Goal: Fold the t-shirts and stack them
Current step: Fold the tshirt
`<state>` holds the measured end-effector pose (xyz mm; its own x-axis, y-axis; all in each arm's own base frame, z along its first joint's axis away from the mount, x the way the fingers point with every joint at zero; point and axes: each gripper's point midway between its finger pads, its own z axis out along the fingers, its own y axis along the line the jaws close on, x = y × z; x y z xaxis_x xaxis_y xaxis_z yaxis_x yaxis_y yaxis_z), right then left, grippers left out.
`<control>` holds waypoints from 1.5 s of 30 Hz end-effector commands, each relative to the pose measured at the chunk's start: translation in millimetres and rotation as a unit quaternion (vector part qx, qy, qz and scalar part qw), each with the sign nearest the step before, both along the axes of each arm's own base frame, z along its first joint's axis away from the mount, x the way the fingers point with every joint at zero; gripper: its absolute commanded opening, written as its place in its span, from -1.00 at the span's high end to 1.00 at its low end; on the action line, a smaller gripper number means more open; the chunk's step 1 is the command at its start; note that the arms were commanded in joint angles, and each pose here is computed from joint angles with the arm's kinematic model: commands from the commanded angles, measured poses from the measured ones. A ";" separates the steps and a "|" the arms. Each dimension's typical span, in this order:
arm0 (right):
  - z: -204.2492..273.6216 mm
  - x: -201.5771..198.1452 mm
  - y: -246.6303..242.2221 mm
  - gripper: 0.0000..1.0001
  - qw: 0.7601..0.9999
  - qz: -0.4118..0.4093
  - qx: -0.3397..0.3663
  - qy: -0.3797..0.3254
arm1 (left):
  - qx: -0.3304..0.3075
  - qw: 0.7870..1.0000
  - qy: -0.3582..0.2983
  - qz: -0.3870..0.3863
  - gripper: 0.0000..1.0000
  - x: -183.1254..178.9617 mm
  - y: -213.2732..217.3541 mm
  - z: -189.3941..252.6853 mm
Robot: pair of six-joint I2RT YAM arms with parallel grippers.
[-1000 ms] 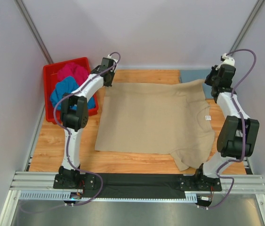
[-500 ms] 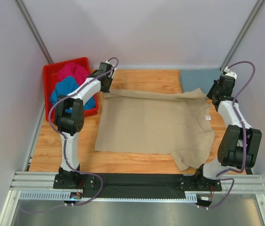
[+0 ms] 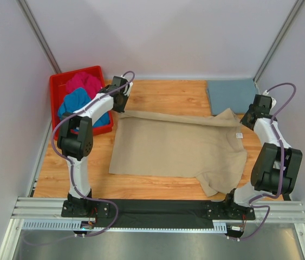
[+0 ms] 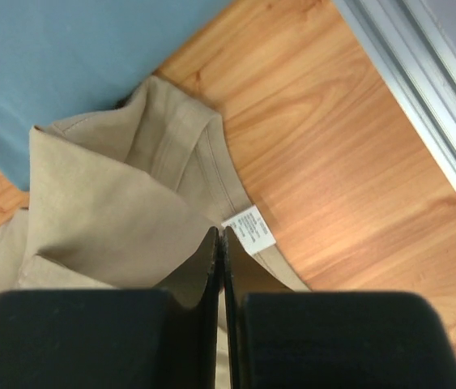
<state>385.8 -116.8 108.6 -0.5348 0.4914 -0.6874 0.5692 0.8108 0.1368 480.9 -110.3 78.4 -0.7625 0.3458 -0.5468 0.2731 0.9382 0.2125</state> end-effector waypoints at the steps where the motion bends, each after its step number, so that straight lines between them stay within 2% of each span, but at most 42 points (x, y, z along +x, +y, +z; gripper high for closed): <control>1: -5.0 -19.5 -0.3 0.99 0.999 -0.031 0.015 0.025 | 0.001 1.000 -0.015 0.001 1.00 -6.7 5.2 20.3; 8: -19.8 -40.9 1.4 0.99 0.997 -0.050 0.025 0.055 | 0.010 1.000 -0.006 0.011 1.00 -15.8 11.5 16.5; 15: -29.7 -48.8 0.3 0.99 0.996 -0.069 0.024 0.053 | 0.005 1.000 0.017 0.010 0.96 -29.7 9.6 6.7; 26: -31.1 -51.8 5.4 0.99 0.996 -0.058 0.034 0.059 | 0.003 1.000 0.011 0.018 0.67 -42.7 6.5 15.7; 28: -29.6 -51.5 6.0 0.99 0.996 -0.055 0.035 0.061 | 0.020 0.999 -0.002 0.025 0.57 -39.0 11.3 25.1; 31: -27.3 -51.0 8.8 0.99 0.996 -0.049 0.041 0.060 | 0.067 0.997 -0.014 0.036 0.54 -33.0 21.4 36.5; 37: -30.9 -60.1 10.5 0.99 0.996 -0.046 0.039 0.071 | 0.037 0.998 -0.039 0.031 0.50 -33.0 3.3 56.5; 39: -31.4 -61.3 12.5 0.99 0.995 -0.046 0.044 0.071 | 0.009 0.999 -0.034 0.024 0.49 -35.5 -8.1 59.2; 45: -37.2 -72.7 20.3 0.99 0.992 -0.066 0.068 0.082 | -0.018 1.000 0.009 0.007 0.50 -44.1 -35.6 34.5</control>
